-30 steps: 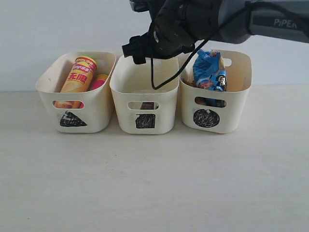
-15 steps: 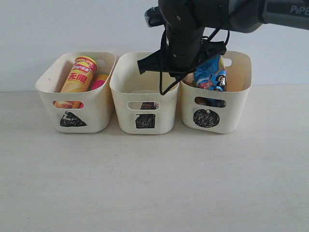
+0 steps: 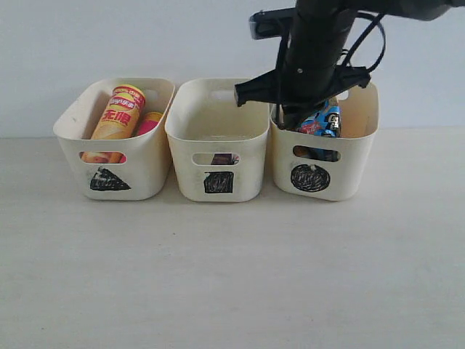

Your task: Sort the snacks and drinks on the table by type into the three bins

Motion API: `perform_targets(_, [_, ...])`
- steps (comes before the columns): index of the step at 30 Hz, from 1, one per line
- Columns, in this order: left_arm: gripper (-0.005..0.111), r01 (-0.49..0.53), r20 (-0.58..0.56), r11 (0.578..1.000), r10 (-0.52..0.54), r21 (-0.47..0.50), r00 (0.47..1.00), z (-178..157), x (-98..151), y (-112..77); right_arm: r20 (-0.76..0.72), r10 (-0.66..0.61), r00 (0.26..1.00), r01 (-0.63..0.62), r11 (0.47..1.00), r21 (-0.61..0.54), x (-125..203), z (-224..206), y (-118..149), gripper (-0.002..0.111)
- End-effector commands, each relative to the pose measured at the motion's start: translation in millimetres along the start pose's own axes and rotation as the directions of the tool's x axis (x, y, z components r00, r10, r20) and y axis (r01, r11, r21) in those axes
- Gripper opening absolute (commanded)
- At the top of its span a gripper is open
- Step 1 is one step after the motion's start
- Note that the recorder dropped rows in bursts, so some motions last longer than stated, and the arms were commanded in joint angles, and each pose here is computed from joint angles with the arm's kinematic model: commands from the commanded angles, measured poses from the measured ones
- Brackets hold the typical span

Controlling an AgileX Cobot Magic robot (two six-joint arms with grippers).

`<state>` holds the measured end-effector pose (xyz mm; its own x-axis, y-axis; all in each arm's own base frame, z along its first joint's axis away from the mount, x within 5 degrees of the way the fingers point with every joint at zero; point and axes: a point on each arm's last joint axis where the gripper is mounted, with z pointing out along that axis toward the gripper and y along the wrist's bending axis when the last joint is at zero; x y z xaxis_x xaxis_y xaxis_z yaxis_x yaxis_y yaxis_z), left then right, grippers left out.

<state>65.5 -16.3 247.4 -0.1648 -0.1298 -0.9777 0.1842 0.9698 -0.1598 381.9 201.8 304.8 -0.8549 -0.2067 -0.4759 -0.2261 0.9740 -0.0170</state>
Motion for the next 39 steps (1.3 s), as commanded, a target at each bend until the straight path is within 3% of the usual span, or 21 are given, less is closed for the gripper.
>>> perform_targets(1, [0.004, 0.002, 0.01, 1.0, -0.002, 0.002, 1.0, -1, 0, 0.0, 0.051, 0.043, 0.998, -0.043, 0.999, 0.011, -5, -29, -29, 0.0])
perform_targets(9, [0.004, 0.002, 0.01, 1.0, -0.002, 0.002, 1.0, -1, 0, 0.0, 0.149, 0.146, 0.978, -0.155, 0.987, 0.047, 29, -56, -95, 0.0])
perform_targets(18, [0.004, 0.002, 0.01, 1.0, -0.002, 0.002, 1.0, -1, 0, 0.0, 0.382, 0.273, 0.883, -0.308, 0.951, 0.033, 120, -81, -146, 0.0])
perform_targets(29, [0.004, 0.002, 0.01, 1.0, -0.002, 0.002, 1.0, -1, 0, 0.0, 0.552, 0.238, 0.799, -0.329, 0.942, 0.071, 212, -113, -153, 0.0])
perform_targets(39, [0.004, 0.002, 0.012, 1.0, -0.002, 0.002, 1.0, -1, 0, 0.0, 0.597, 0.262, 0.758, -0.351, 0.936, 0.036, 236, -130, -146, 0.0])
